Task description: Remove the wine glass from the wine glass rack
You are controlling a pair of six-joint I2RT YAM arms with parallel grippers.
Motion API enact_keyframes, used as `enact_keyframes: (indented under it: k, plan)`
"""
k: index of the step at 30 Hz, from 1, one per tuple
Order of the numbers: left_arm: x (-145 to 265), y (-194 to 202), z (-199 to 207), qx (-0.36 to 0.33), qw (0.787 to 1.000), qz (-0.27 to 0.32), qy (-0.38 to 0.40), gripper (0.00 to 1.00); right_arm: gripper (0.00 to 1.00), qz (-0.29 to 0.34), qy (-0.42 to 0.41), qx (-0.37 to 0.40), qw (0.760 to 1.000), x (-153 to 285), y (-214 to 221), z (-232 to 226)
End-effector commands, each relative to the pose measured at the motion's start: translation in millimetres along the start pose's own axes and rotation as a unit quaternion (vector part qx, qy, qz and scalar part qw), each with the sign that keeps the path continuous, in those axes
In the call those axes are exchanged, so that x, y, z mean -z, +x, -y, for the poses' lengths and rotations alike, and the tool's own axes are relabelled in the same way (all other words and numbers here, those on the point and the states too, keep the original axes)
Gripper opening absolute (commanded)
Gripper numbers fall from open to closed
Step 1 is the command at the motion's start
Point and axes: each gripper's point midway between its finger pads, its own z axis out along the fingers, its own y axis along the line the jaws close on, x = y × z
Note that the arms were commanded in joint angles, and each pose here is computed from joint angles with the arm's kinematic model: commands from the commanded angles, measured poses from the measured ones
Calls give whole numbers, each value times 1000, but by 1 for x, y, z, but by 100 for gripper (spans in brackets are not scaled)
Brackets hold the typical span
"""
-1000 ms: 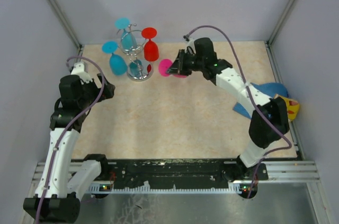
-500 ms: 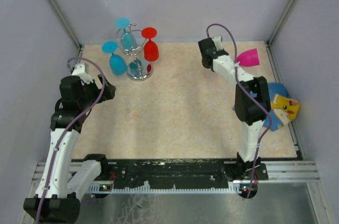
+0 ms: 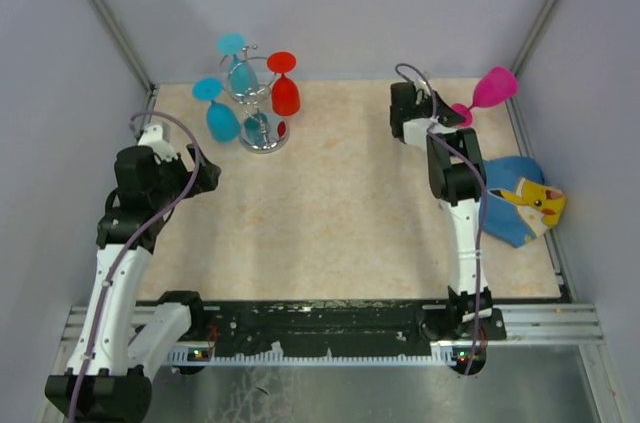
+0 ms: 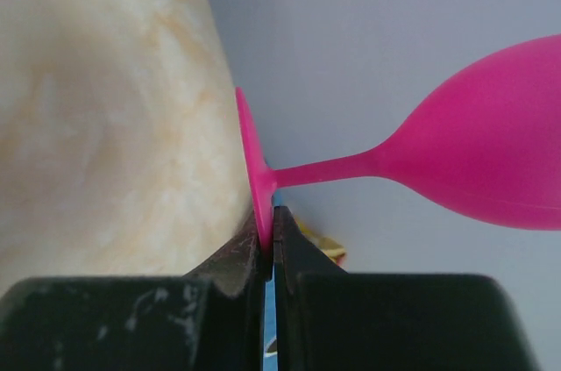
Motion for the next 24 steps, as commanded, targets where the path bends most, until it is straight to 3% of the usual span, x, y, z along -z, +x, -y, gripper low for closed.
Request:
enact_keyframes:
  k: [1, 5, 24]
  plan:
    - [1, -2, 6, -7, 1000, 0, 14, 100, 0, -19, 115, -69, 991, -5, -9, 58]
    - [1, -1, 7, -6, 1000, 1, 17, 100, 0, -58, 133, -61, 988, -14, 9, 52]
    - [1, 2, 4, -10, 1000, 2, 13, 100, 0, -76, 119, 4, 990, -15, 26, 17]
